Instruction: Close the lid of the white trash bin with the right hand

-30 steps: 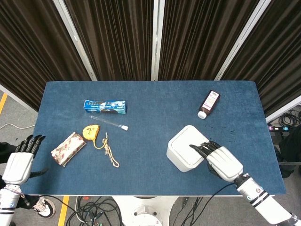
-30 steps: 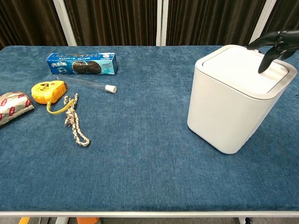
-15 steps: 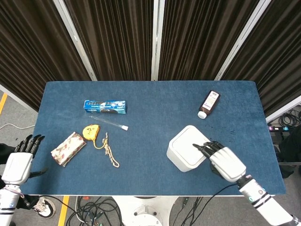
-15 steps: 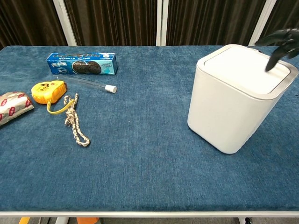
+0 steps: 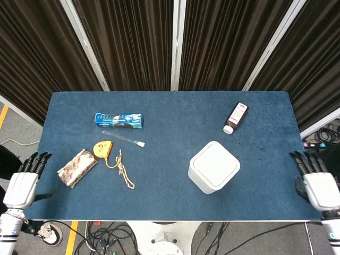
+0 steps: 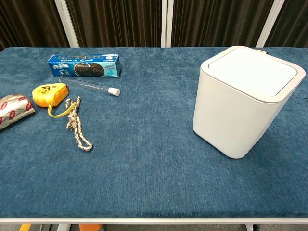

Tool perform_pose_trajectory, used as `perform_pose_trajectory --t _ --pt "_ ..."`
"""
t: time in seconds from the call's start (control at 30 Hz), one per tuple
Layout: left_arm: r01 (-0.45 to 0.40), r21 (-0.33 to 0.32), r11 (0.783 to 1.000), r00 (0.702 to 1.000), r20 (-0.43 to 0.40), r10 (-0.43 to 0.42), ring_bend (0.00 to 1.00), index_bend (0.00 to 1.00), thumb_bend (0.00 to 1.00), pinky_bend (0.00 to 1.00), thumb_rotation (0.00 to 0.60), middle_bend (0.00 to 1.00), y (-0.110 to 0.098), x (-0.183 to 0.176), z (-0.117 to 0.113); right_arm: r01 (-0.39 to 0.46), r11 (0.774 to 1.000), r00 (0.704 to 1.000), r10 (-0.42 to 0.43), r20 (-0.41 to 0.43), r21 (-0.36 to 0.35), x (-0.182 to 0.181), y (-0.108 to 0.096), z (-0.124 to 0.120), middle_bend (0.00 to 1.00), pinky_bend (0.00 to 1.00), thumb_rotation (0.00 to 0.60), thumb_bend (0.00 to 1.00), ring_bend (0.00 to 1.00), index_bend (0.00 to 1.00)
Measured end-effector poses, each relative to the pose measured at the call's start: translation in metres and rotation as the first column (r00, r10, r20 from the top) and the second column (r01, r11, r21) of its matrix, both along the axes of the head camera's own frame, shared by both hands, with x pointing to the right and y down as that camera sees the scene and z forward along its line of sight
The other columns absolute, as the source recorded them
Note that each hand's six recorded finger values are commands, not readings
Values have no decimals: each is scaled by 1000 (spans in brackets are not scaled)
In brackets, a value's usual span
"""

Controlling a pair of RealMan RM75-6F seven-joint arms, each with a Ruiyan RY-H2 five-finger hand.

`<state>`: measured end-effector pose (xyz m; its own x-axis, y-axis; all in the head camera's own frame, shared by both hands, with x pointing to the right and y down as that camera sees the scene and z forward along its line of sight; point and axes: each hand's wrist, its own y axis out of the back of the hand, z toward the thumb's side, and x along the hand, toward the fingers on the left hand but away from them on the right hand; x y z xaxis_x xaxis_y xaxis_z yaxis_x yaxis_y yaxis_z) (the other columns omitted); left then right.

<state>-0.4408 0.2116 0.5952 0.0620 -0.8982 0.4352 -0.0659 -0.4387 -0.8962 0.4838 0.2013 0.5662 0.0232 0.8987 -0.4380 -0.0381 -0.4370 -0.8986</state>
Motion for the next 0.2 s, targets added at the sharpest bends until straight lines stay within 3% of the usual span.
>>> perform_pose_trajectory --t 0.1,0.2 --pt "0 5 1000 1000 0 0 19 91 0 155 600 79 -1 0 0 -75 997 997 74 -34 -2 14 13 12 0 0 600 126 0 0" --pt "0 8 1000 1000 0 0 19 91 0 155 600 79 -1 0 -1 -77 997 997 77 -31 19 13 15 15 0 0 600 112 0 0"
